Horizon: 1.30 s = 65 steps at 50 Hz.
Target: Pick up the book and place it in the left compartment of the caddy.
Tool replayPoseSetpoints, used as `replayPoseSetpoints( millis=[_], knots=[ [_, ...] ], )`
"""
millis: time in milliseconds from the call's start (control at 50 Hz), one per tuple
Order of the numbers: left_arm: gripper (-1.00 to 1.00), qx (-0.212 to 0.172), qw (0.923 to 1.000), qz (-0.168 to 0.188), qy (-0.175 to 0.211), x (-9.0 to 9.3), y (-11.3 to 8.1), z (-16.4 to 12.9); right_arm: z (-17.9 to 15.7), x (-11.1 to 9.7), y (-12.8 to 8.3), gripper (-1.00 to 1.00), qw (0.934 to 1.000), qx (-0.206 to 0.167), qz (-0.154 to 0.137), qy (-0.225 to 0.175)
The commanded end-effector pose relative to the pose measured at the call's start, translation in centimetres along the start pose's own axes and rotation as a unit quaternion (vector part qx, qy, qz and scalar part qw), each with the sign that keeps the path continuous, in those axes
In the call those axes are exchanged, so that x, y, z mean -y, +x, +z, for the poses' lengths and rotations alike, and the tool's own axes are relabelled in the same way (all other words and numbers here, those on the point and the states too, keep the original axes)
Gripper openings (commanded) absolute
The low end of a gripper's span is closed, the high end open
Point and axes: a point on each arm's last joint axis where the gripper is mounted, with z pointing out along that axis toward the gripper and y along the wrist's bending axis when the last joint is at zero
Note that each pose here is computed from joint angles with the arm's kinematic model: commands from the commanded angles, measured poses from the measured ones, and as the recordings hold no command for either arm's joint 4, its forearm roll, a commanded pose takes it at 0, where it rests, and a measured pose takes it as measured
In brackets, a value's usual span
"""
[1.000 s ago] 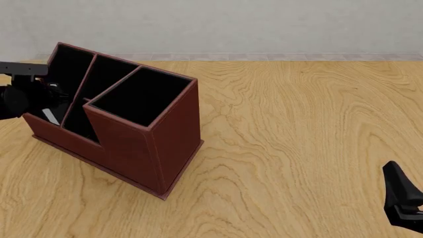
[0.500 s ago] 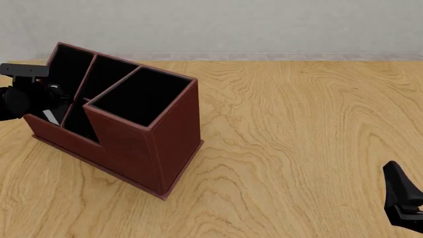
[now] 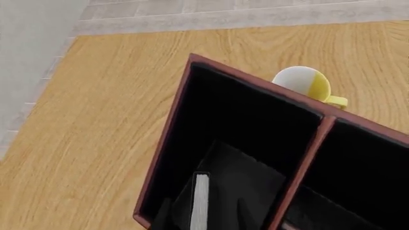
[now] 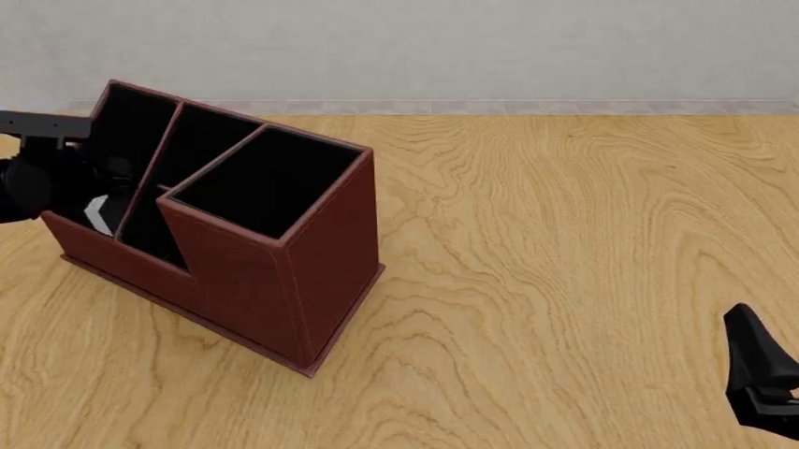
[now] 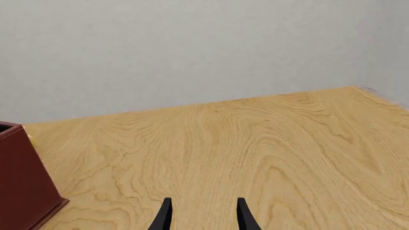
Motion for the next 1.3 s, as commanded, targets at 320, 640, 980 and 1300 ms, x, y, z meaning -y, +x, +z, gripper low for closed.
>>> replayPoseSetpoints(
  millis=[320, 640, 980, 1300],
  knots=[
    [1.00, 0.009, 1.0000, -0.004, -0.002, -0.1, -0.7, -0.9, 0.0, 0.0, 0.0, 1.00, 1.0000, 0.000, 0.001, 0.000],
    [1.00, 0.016, 0.9998, -0.006, 0.000, 0.0, -1.3, -1.5, -0.1, 0.0, 0.0, 1.00, 1.0000, 0.001, 0.000, -0.001],
    [1.00, 0.025, 0.9997, -0.005, -0.003, -0.3, -2.2, -2.4, -0.1, 0.0, 0.0, 1.00, 1.0000, 0.001, -0.001, 0.000],
    [1.00, 0.038, 0.9993, -0.002, -0.004, -0.4, -3.4, -3.5, 0.0, 0.0, 0.0, 1.00, 1.0000, 0.000, -0.001, -0.001]
  ],
)
